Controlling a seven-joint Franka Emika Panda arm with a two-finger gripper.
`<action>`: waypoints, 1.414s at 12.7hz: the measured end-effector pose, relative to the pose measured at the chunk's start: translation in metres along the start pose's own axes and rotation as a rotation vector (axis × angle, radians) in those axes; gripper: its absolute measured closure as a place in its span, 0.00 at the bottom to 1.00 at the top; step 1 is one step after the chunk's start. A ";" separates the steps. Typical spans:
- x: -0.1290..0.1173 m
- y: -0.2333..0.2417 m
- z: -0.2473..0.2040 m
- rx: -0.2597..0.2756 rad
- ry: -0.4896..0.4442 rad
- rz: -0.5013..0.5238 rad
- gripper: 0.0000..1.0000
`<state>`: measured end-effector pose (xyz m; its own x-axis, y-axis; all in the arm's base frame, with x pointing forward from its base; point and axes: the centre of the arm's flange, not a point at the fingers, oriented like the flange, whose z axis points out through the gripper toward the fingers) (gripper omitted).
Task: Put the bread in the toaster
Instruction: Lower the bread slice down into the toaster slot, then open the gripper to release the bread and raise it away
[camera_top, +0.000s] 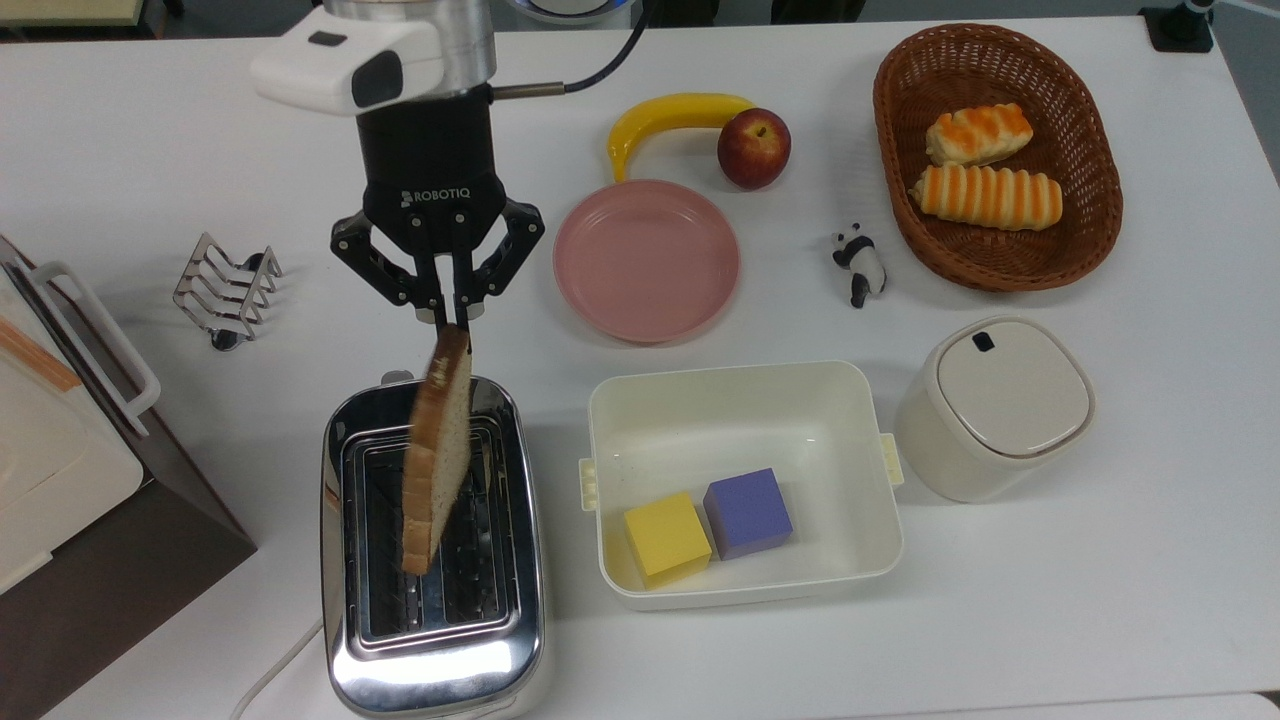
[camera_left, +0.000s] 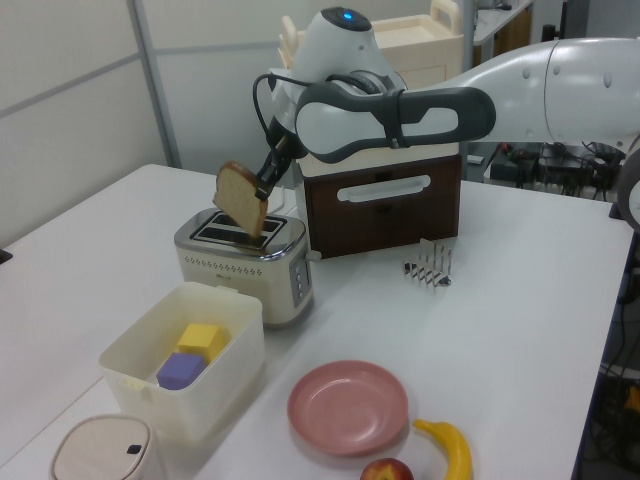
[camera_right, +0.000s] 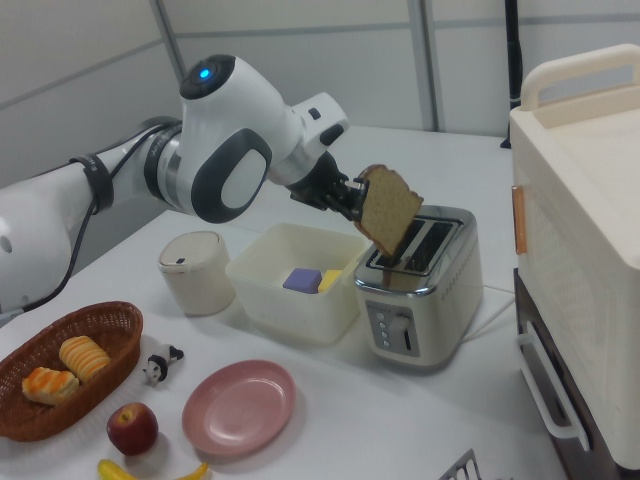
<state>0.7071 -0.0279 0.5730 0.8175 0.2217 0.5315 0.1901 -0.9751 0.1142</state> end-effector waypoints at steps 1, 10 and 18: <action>0.002 0.000 -0.002 -0.002 0.005 0.000 0.92; -0.003 -0.004 0.023 0.008 -0.027 -0.010 0.92; -0.010 -0.005 0.044 0.016 -0.055 -0.087 0.65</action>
<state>0.7218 -0.0249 0.5305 0.8262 0.3059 0.4730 0.2699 -0.9520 0.1442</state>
